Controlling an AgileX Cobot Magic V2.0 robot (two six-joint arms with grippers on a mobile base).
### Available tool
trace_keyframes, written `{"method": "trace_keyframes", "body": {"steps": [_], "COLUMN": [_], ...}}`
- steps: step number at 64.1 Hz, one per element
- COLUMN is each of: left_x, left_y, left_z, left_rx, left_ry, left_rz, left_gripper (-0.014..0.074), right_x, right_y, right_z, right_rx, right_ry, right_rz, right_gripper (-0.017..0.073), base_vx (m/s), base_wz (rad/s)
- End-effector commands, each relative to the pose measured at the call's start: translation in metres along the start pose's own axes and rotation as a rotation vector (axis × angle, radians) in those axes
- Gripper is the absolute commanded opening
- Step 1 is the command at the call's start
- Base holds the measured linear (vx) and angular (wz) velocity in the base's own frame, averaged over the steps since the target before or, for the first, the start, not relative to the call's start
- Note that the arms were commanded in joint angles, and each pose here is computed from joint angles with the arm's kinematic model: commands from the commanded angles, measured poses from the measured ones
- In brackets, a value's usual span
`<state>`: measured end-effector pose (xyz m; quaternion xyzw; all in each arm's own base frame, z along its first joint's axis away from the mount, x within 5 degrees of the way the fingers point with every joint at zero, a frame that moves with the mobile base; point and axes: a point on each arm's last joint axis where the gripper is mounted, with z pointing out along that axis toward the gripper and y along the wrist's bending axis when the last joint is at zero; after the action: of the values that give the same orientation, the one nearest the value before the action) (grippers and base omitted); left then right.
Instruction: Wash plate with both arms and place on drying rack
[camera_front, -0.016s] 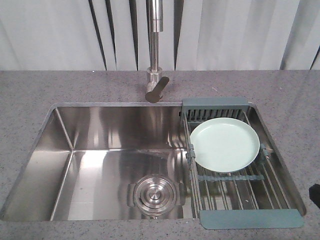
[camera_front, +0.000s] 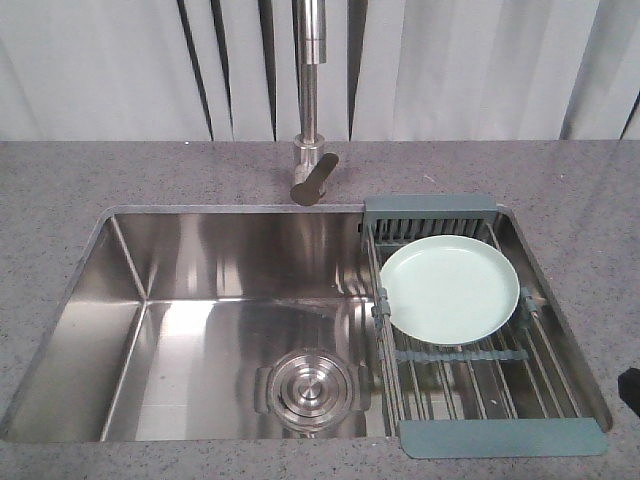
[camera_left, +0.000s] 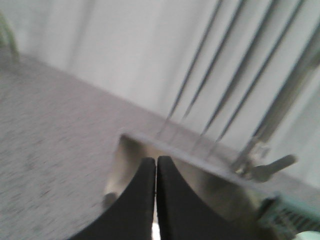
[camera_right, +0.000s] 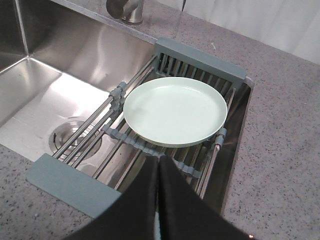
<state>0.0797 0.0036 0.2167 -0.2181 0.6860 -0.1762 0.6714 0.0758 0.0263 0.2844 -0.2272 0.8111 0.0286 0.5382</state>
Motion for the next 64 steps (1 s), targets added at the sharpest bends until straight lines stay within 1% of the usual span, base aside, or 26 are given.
{"method": "trace_keyframes", "body": {"steps": [1, 4, 8, 13, 17, 21, 25, 29, 33, 37, 42, 47, 51, 54, 56, 58, 60, 64], "left_x": [0.004, 0.01, 0.018, 0.026, 0.031, 0.035, 0.031, 0.029, 0.029, 0.029, 0.03, 0.03, 0.031, 0.031, 0.031, 0.032, 0.032, 0.032], "left_y": [0.007, 0.012, 0.018, 0.021, 0.022, 0.023, 0.022, 0.021, 0.022, 0.024, 0.024, 0.024, 0.024, 0.023, 0.023, 0.023, 0.022, 0.021], "left_z": [0.0, -0.002, -0.003, -0.004, -0.006, -0.009, -0.012, -0.015, -0.019, -0.023, -0.023, -0.023, -0.023, -0.023, -0.023, -0.023, -0.023, -0.023], "left_rx": [-0.107, -0.144, -0.179, -0.169, -0.129, -0.083, -0.08, -0.064, -0.057, -0.059, -0.06, -0.061, -0.053, -0.047, -0.042, -0.037, -0.031, -0.019], "left_ry": [0.101, 0.161, 0.23, 0.255, 0.231, 0.181, 0.146, 0.111, 0.083, 0.064, 0.075, 0.084, 0.085, 0.089, 0.092, 0.095, 0.099, 0.101], "left_rz": [0.098, 0.144, 0.174, 0.199, 0.214, 0.226, 0.226, 0.252, 0.313, 0.342, 0.403, 0.437, 0.445, 0.466, 0.47, 0.488, 0.519, 0.554], "left_gripper": [-0.0006, -0.0006, -0.0006, -0.0006, -0.0006, -0.0006, -0.0006, -0.0006, -0.0006, -0.0006, -0.0006, -0.0006, -0.0006, -0.0006, -0.0006, -0.0006, -0.0006, -0.0006], "right_x": [-0.012, -0.012, -0.012, -0.012, -0.012, -0.012, -0.012, -0.012, -0.012, -0.012, -0.012, -0.012, -0.012, -0.012, -0.012, -0.012, -0.012, -0.012], "right_y": [-0.005, -0.005, -0.005, -0.005, -0.005, -0.005, -0.005, -0.005, -0.005, -0.005, -0.004, -0.004, -0.004, -0.004, -0.004, -0.004, -0.004, -0.004], "right_z": [-0.003, -0.003, -0.003, -0.003, -0.003, -0.003, -0.003, -0.003, -0.003, -0.003, -0.004, -0.004, -0.004, -0.004, -0.004, -0.004, -0.004, -0.004], "right_rx": [0.038, 0.038, 0.038, 0.038, 0.038, 0.038, 0.038, 0.038, 0.038, 0.038, 0.037, 0.037, 0.035, 0.036, 0.036, 0.033, 0.033, 0.033], "right_ry": [-0.071, -0.071, -0.071, -0.071, -0.071, -0.071, -0.071, -0.071, -0.071, -0.071, -0.071, -0.071, -0.072, -0.073, -0.073, -0.076, -0.076, -0.076], "right_rz": [-0.004, -0.004, -0.004, -0.004, -0.004, -0.004, -0.004, -0.004, -0.004, -0.004, -0.004, -0.004, -0.001, -0.001, -0.001, 0.004, 0.005, 0.005], "right_gripper": [-0.0006, -0.0006, -0.0006, -0.0006, -0.0006, -0.0006, -0.0006, -0.0006, -0.0006, -0.0006, -0.0006, -0.0006, -0.0006, -0.0006, -0.0006, -0.0006, -0.0006, -0.0006], "base_vx": [0.0, 0.0, 0.0, 0.0, 0.0, 0.0, 0.0, 0.0, 0.0, 0.0, 0.0, 0.0, 0.0, 0.0, 0.0, 0.0, 0.0, 0.0], "base_wz": [0.0, 0.0, 0.0, 0.0, 0.0, 0.0, 0.0, 0.0, 0.0, 0.0, 0.0, 0.0, 0.0, -0.01, -0.01, 0.0, 0.0, 0.0]}}
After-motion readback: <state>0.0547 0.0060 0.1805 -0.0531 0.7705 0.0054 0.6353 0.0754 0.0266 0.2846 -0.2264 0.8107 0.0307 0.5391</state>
